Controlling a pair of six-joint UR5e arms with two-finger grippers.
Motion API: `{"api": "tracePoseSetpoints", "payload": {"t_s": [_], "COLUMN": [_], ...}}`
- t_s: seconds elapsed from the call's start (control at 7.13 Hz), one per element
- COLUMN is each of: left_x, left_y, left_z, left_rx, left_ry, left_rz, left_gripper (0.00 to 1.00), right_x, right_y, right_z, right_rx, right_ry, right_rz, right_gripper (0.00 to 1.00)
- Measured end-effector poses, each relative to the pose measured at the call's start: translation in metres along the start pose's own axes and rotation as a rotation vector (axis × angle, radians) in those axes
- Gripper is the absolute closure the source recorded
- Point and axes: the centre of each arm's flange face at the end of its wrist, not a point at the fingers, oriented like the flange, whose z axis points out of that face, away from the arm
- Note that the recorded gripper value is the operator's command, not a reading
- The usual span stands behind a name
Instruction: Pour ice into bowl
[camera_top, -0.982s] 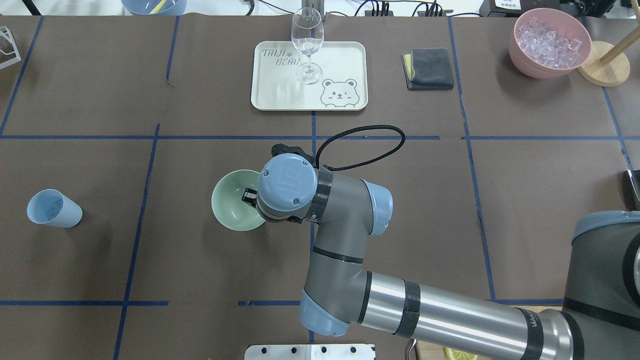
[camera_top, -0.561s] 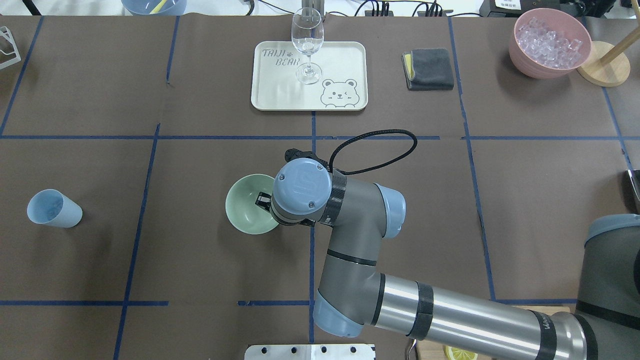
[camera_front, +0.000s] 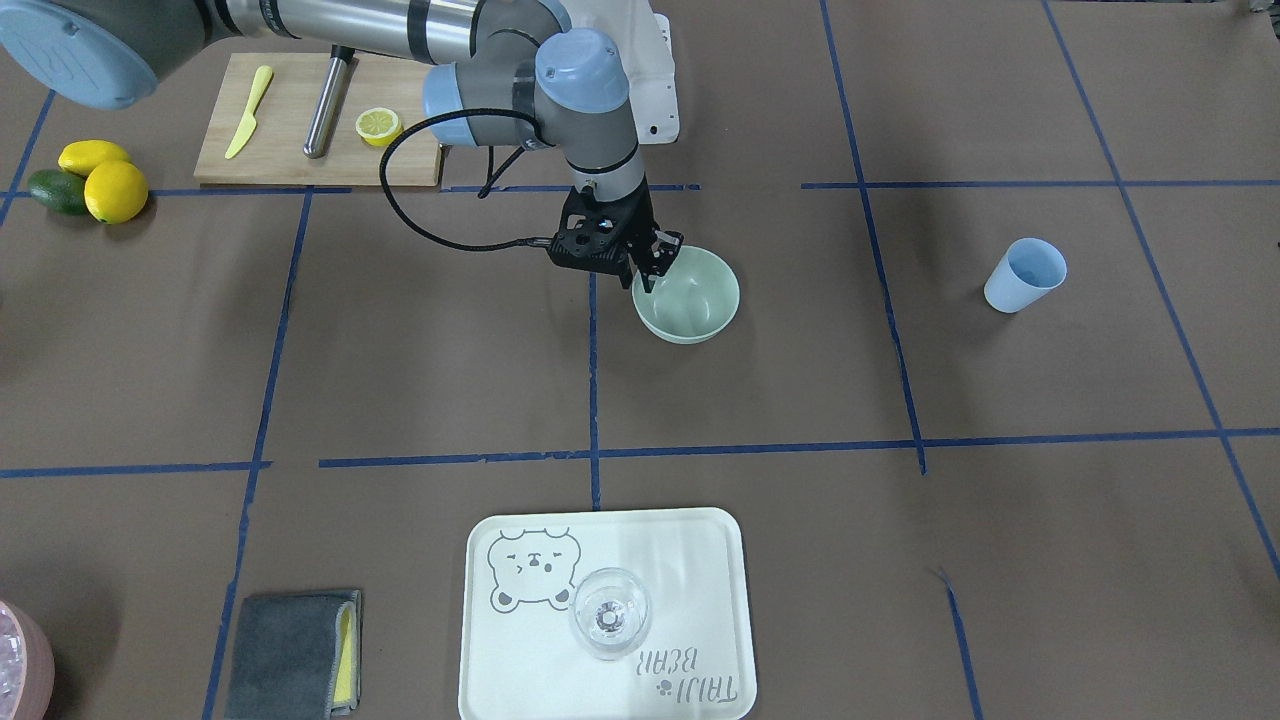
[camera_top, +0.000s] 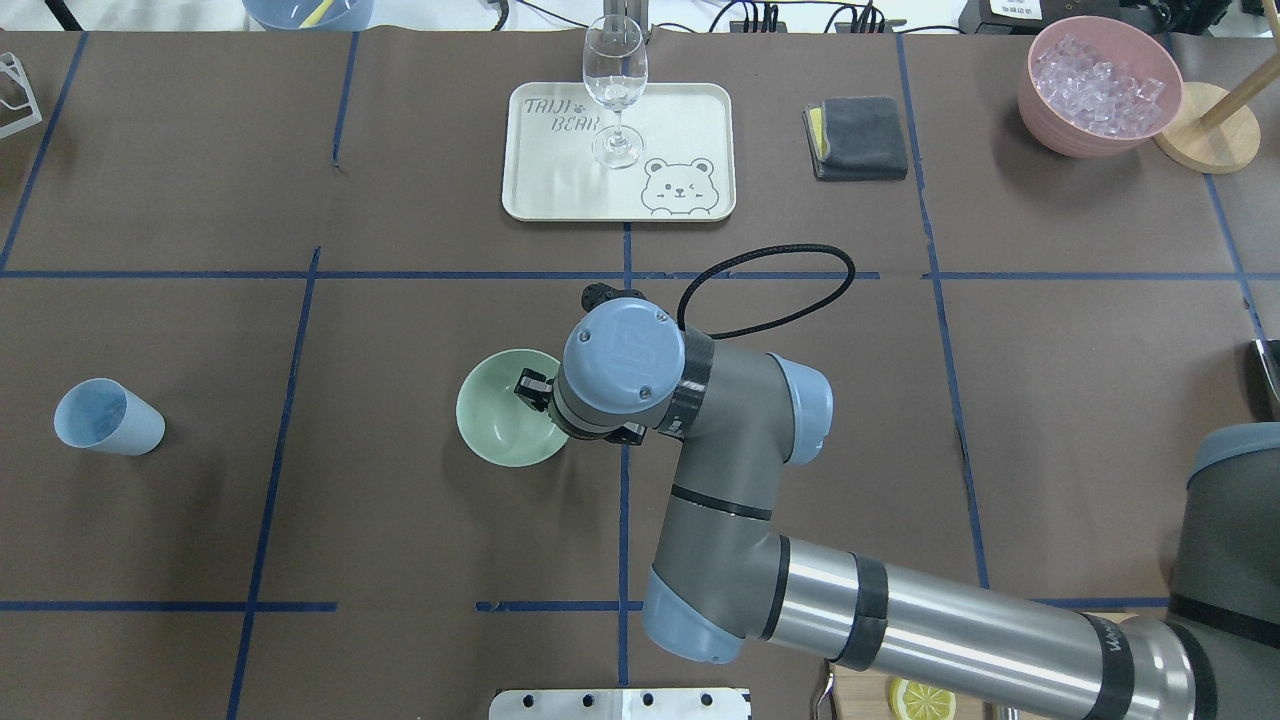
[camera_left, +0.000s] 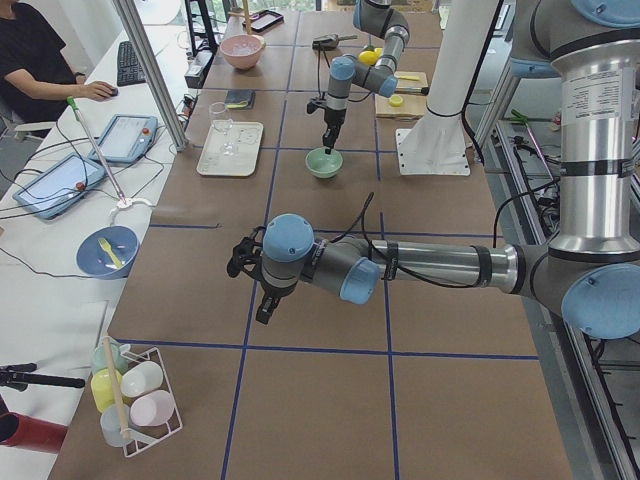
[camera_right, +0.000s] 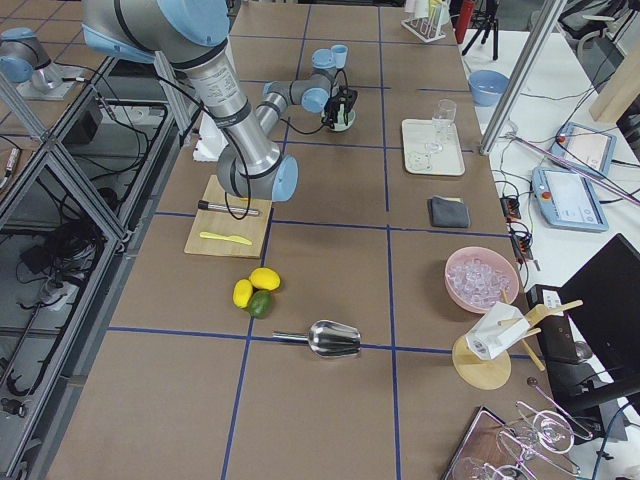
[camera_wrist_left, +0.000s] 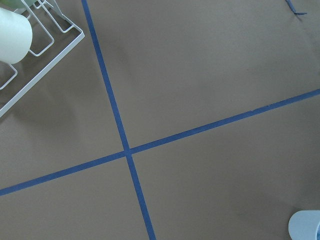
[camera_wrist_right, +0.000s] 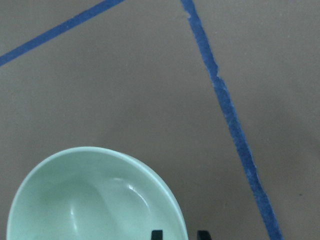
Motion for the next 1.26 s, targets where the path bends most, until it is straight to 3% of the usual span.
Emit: {"api": "tracePoseSetpoints", "payload": {"t_s": [0.14, 0.42, 0.7, 0.98, 1.26], "left_x": [0.026, 0.098, 0.160, 0.191, 0.186], "left_y": [-0.008, -0.012, 0.028, 0.093, 0.145], "left_z": [0.019, 0.051, 0.063, 0.078, 0.060], "left_rx": [0.011, 0.117, 0.207, 0.312, 0.435], "left_ry": [0.022, 0.043, -0.007, -0.032, 0.017], "left_rz": [-0.015, -0.112, -0.151, -0.249, -0.267], "left_gripper": [0.00, 0.00, 0.00, 0.06, 0.06], "right_x": [0.023, 0.086, 0.164, 0.216, 0.226], "right_y": [-0.023, -0.092, -0.175, -0.215, -0.221], "right_z": [-0.035, -0.103, -0.146, -0.158, -0.159], "right_rx": [-0.010, -0.006, 0.009, 0.016, 0.020], "right_ry": [-0.039, -0.081, -0.049, -0.007, 0.002], "right_rz": [0.014, 0.041, -0.017, -0.106, -0.128], "right_gripper": [0.00, 0.00, 0.00, 0.00, 0.00]}}
